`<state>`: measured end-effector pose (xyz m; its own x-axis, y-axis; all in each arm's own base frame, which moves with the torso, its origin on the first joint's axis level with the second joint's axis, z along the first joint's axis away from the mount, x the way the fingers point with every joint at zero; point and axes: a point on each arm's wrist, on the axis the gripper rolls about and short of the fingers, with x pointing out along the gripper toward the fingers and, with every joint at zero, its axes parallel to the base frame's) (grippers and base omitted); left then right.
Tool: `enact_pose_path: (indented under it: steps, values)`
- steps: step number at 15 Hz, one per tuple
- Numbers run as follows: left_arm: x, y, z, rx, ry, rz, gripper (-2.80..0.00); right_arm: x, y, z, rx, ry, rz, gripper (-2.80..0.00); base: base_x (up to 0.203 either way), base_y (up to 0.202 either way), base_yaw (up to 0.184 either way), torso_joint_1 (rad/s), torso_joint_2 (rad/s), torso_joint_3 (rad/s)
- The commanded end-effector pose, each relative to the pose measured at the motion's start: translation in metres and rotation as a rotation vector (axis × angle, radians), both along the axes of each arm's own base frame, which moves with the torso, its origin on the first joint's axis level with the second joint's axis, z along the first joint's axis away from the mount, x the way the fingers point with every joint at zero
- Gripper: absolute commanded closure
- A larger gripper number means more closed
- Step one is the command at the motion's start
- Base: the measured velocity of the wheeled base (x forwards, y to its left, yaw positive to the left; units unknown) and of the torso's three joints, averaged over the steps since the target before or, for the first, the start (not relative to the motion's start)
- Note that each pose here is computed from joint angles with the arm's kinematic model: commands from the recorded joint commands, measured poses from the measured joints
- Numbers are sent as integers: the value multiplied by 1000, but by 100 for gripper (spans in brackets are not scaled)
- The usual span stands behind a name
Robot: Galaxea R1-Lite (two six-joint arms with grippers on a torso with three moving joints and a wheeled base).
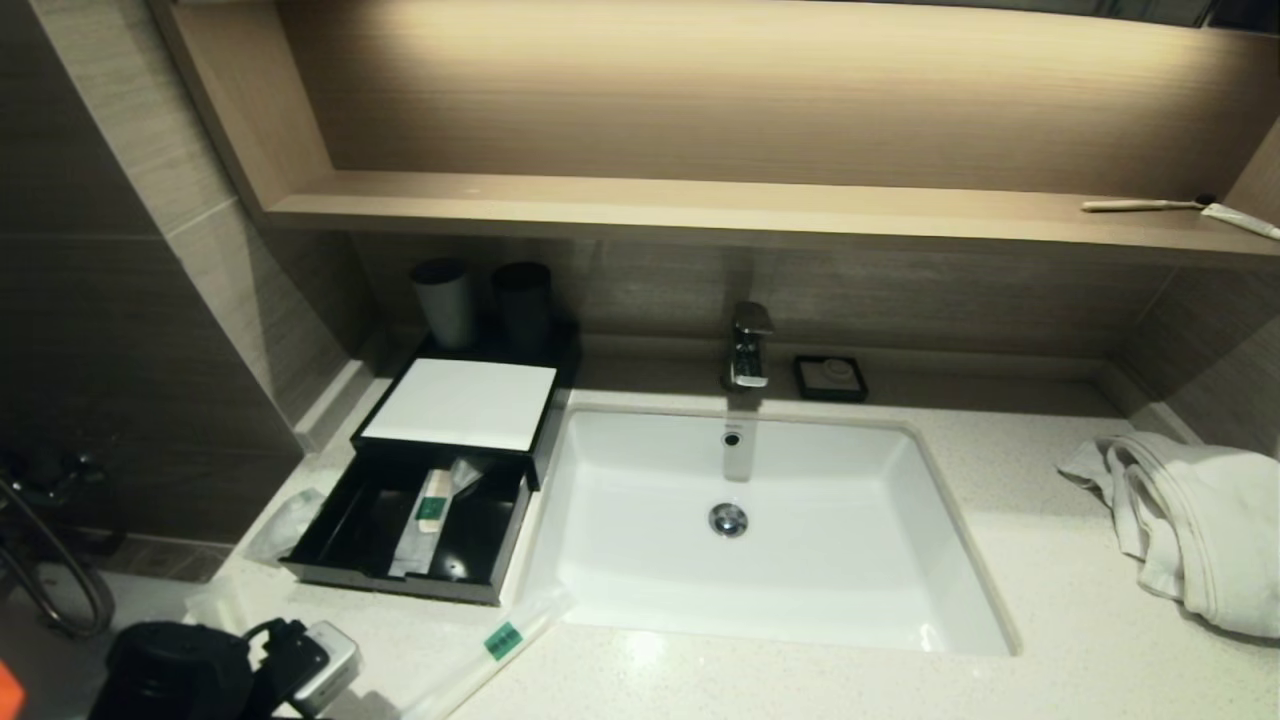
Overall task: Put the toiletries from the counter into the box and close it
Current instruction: Pick up the bathroom toiletry
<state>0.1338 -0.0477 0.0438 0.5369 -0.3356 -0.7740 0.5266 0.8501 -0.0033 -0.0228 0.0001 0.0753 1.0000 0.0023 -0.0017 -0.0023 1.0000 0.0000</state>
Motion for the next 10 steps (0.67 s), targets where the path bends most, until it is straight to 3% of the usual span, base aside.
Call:
enact_pose_path:
  steps: [1, 10]
  values:
    - [0, 0, 0, 2, -2, -3, -280, 0, 0, 0, 0, 0, -1, 0, 0, 0, 0, 0, 0, 0]
    - [1, 0, 0, 4, -6, -9, -280, 0, 0, 0, 0, 0, 1, 0, 0, 0, 0, 0, 0, 0]
